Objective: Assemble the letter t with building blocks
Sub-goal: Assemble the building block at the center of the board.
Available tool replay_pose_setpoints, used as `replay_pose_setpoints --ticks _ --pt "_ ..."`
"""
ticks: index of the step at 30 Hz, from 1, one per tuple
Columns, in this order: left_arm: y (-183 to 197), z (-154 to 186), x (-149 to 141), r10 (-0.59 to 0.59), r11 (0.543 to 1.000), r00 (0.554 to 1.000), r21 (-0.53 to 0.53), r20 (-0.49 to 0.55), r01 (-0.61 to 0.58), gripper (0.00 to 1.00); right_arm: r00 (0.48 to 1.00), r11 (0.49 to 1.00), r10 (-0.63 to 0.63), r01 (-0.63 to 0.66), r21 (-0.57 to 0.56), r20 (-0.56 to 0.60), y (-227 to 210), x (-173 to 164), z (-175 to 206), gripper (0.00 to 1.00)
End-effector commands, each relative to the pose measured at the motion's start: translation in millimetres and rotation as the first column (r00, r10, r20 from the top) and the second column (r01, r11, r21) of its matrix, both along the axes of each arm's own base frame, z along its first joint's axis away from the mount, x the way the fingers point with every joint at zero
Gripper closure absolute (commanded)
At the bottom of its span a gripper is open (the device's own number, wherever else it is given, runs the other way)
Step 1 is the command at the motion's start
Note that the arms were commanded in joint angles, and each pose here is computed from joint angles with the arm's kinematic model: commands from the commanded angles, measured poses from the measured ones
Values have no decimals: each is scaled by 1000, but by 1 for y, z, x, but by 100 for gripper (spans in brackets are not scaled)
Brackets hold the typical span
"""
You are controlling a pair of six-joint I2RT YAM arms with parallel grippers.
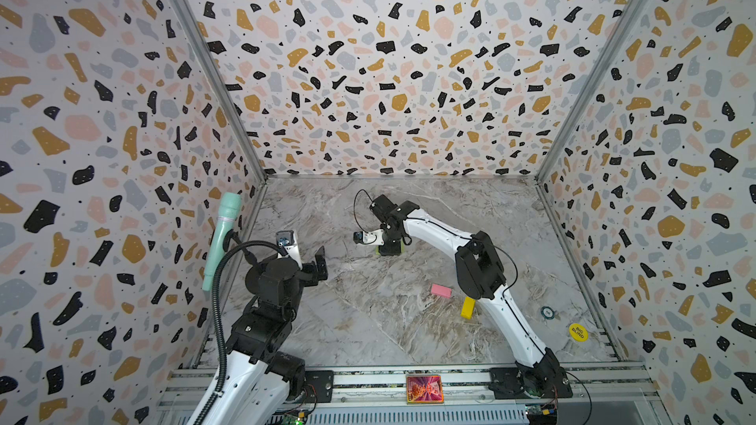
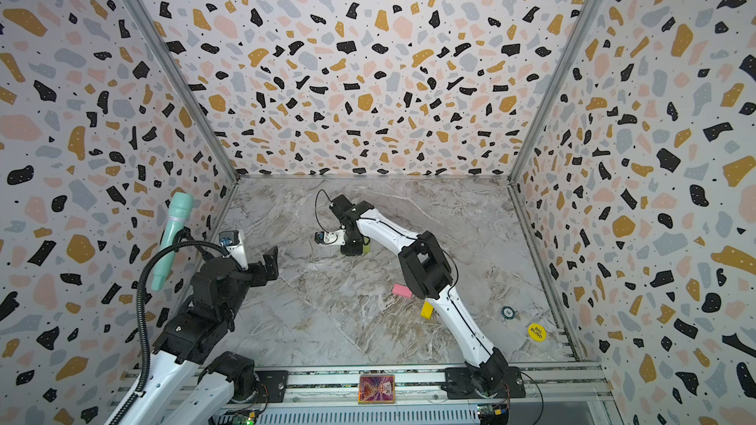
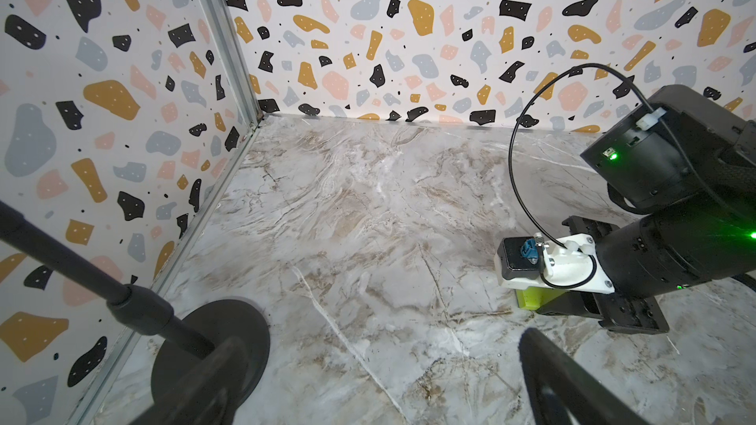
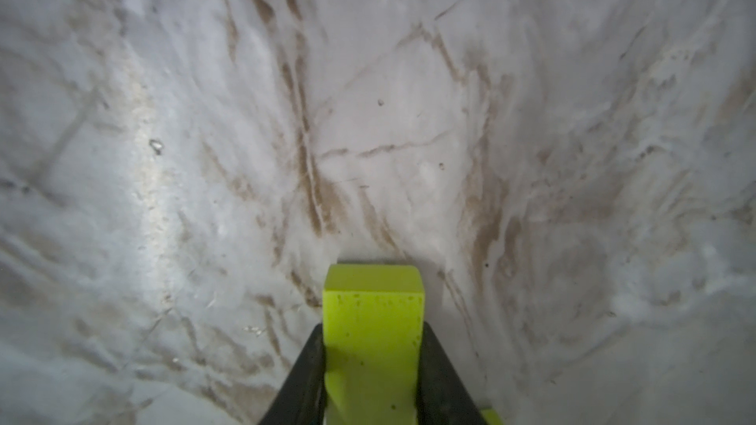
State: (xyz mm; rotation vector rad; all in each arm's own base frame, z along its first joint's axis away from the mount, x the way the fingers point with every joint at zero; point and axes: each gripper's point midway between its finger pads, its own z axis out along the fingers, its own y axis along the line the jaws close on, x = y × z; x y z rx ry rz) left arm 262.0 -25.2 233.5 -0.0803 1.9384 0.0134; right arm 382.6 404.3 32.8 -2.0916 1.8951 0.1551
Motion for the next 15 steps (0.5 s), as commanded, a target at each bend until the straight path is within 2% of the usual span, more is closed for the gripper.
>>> replay_pose_setpoints --ticks 1,15 --pt "0 6 2 4 1000 999 3 33 -4 0 1000 1000 -12 12 2 17 -1 8 4 86" --pt "2 7 1 10 1000 999 3 39 -10 1 999 1000 -20 21 -21 30 -7 12 -5 84"
